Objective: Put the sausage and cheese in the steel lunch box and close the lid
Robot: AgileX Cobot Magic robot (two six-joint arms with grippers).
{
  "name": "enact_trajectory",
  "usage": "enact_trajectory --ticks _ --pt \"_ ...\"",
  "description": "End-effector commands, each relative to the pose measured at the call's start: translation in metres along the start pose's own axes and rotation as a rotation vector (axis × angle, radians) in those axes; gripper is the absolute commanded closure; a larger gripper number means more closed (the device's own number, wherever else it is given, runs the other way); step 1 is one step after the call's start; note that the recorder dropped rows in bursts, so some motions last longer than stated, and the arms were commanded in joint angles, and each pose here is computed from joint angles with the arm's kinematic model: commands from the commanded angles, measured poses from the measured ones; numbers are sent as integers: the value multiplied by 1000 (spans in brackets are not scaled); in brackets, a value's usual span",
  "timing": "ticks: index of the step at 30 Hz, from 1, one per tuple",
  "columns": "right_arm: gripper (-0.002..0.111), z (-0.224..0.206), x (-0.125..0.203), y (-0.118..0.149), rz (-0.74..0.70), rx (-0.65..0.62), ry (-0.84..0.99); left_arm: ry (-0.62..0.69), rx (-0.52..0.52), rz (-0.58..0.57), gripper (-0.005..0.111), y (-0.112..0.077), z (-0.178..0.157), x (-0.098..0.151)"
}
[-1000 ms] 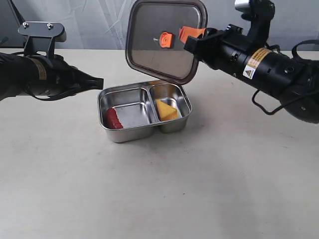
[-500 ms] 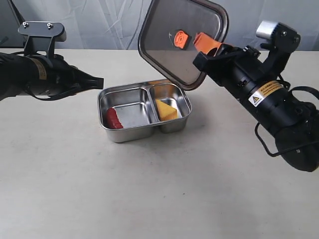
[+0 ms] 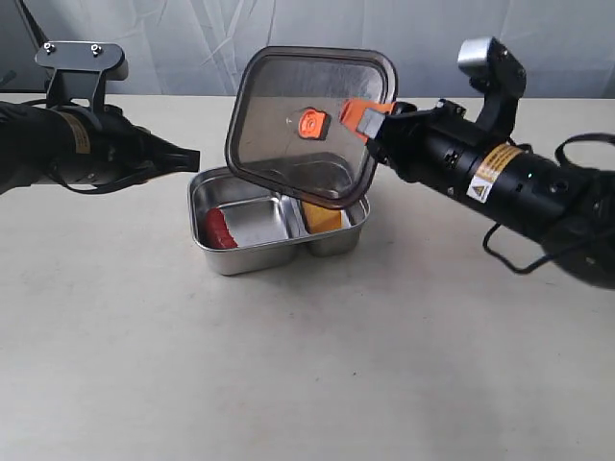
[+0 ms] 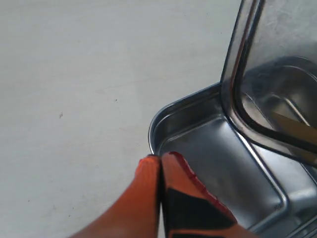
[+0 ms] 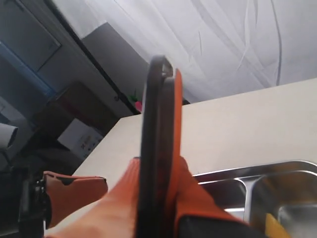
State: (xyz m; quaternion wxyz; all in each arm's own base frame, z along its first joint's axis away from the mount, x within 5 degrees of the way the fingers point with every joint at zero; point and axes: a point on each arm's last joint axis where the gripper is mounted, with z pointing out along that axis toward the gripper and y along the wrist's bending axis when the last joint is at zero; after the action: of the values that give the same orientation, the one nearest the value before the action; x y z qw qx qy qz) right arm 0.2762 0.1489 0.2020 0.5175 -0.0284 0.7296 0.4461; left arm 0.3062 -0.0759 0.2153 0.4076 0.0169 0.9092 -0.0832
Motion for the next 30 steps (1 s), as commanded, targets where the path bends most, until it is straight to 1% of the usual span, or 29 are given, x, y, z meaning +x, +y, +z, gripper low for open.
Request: enact_trajectory --ticks 1,3,7,10,11,12,14,17,21,25,30 --pt "109 3 -36 -9 26 -80 111 -18 11 -20 107 -2 -2 -2" --pt "109 4 -54 -13 33 -103 169 -38 22 -25 107 -3 -2 -4" --pt "109 9 -84 -27 132 -112 224 -39 25 -55 107 -3 -2 -4" --pt "109 18 -97 -35 247 -242 327 21 3 -138 107 -1 -2 2" --pt "109 21 -99 -39 296 -288 367 35 -3 -138 107 -1 -2 3" --pt "109 26 -100 -47 324 -298 397 48 -9 -138 107 0 -2 4" --pt "109 34 -97 -62 347 -276 433 52 -10 -138 107 0 -2 5" --pt "109 42 -86 -76 366 -247 507 56 -12 -133 107 0 -2 5" --pt "109 50 -73 -96 370 -210 596 132 -42 -72 107 2 -6 11" --pt "109 53 -61 -108 409 -198 610 216 -79 -75 107 5 -13 17" --pt "109 54 -58 -111 418 -194 615 230 -91 -45 107 6 -15 18"
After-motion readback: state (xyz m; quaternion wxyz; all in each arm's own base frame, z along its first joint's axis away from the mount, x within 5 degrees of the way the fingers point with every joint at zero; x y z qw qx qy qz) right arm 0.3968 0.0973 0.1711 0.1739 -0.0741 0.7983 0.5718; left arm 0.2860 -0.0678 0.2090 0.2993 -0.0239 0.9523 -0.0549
